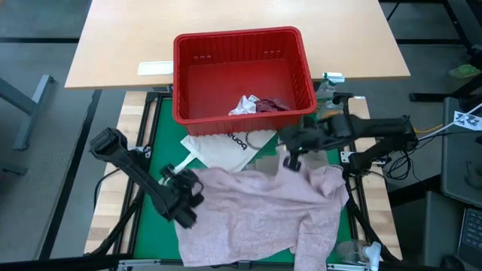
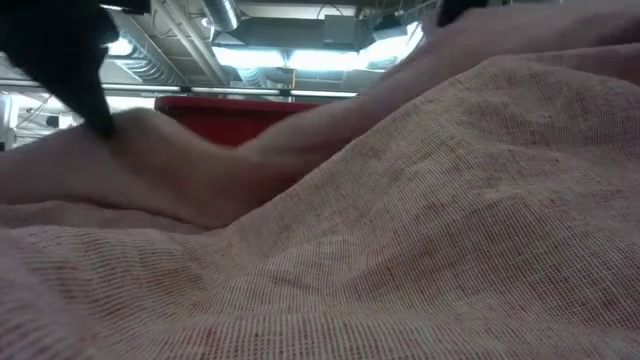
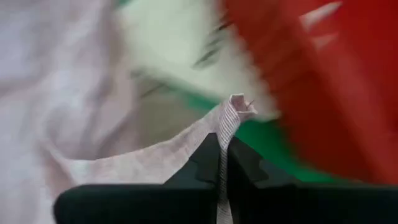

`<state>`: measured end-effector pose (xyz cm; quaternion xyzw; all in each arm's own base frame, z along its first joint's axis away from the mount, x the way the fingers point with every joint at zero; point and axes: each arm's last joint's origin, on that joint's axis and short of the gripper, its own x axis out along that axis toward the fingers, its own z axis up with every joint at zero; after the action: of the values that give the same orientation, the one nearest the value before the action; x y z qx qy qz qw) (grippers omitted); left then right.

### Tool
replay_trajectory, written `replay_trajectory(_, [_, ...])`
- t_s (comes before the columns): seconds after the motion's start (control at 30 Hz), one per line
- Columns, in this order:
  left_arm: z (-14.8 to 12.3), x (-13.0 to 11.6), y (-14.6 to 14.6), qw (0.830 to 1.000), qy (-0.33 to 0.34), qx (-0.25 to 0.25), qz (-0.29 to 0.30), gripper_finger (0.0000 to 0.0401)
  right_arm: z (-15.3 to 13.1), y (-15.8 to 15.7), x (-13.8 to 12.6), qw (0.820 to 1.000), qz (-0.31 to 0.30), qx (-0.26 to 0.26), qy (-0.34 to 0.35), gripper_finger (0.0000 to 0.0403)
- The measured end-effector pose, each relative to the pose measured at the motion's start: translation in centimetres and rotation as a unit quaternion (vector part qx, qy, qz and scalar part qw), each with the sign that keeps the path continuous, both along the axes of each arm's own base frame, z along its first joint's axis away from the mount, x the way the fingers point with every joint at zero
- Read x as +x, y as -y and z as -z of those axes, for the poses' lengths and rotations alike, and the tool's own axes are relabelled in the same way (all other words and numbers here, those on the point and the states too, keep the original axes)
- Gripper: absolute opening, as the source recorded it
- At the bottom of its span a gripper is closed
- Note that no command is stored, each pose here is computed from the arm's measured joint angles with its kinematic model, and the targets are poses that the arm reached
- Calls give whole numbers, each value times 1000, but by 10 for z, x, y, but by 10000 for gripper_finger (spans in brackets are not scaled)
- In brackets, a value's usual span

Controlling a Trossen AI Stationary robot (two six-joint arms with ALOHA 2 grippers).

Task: Fold laundry
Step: Fold the pink shirt

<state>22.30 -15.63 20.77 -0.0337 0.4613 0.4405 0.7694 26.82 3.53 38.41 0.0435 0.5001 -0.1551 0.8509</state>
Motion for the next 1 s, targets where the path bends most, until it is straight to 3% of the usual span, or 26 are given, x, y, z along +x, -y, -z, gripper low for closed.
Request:
replay_trajectory(0.17, [-18, -4, -33, 996, -32, 41, -76, 1, -21, 25, -6, 983, 67, -171, 13, 11])
replay_trajectory(0.3, [-20, 8, -53, 995, -34, 49, -74, 1, -25, 52, -6, 963, 101, -248, -12, 6])
replay_trajectory(0.63, [-20, 19, -81, 991, -64, 54, -100, 0, -25, 83, -10, 960, 104, -254, -48, 6])
replay_trajectory(1.0, [-18, 16, -72, 992, -75, 30, -96, 0, -22, 58, -11, 975, 73, -207, -42, 5])
